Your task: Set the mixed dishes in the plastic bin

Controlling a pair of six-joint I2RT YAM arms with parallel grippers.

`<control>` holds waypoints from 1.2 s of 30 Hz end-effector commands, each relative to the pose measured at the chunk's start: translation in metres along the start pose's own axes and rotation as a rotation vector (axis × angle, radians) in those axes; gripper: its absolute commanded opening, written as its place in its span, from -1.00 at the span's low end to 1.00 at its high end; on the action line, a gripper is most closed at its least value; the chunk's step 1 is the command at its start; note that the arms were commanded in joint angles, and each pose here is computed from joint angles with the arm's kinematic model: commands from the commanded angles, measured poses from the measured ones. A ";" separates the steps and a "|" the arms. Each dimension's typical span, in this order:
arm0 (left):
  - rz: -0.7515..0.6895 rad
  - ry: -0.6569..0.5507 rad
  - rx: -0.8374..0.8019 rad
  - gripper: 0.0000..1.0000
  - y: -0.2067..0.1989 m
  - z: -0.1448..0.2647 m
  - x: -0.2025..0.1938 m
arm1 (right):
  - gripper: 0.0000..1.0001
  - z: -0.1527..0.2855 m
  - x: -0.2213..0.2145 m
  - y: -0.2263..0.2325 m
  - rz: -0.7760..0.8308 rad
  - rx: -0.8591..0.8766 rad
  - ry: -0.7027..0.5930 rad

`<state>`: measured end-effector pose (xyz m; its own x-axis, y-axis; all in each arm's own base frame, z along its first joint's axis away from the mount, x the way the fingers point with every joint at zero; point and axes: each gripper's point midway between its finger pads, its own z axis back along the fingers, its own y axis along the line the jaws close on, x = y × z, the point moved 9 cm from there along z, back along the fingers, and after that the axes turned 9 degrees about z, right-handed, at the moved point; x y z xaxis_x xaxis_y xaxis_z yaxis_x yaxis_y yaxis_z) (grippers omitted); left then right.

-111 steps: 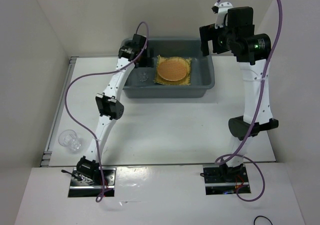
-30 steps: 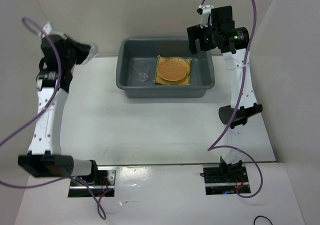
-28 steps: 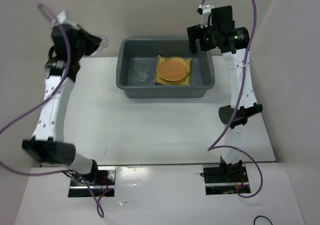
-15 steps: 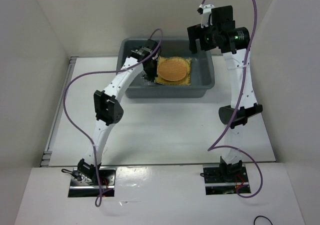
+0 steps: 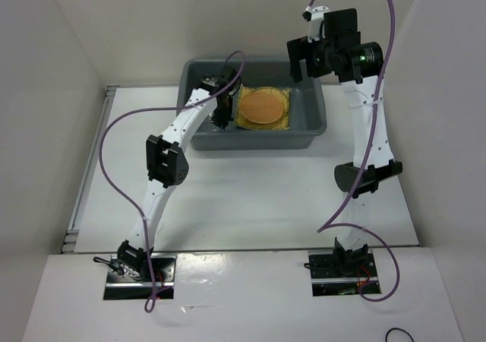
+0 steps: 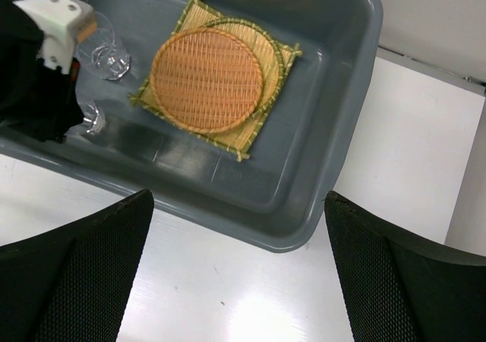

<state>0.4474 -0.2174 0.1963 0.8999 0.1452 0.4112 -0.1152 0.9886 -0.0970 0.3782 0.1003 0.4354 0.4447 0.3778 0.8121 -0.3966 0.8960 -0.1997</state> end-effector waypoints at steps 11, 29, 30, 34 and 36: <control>0.031 -0.044 -0.023 -0.10 0.010 -0.010 0.021 | 0.95 0.018 0.003 0.002 0.011 -0.003 -0.027; 0.237 -0.710 -0.200 0.95 0.025 0.276 0.036 | -1.00 -0.089 -0.033 0.066 0.379 0.199 0.206; 0.232 -0.703 -0.142 0.93 0.024 0.271 0.033 | -1.00 -0.091 -0.024 0.067 0.375 0.202 0.156; 0.237 -0.732 -0.111 0.93 0.034 0.297 0.019 | -1.00 -0.123 -0.030 0.083 0.305 0.526 0.066; 0.224 -0.713 -0.067 0.93 0.036 0.294 0.013 | -1.00 -0.151 -0.044 0.094 0.166 0.627 0.104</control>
<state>0.3279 -0.1767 0.4807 0.3473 0.3862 0.8545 -0.1078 0.9217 -0.3727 0.4302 0.1996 0.3115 0.3729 0.6446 0.6674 -0.8072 0.5800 -0.1092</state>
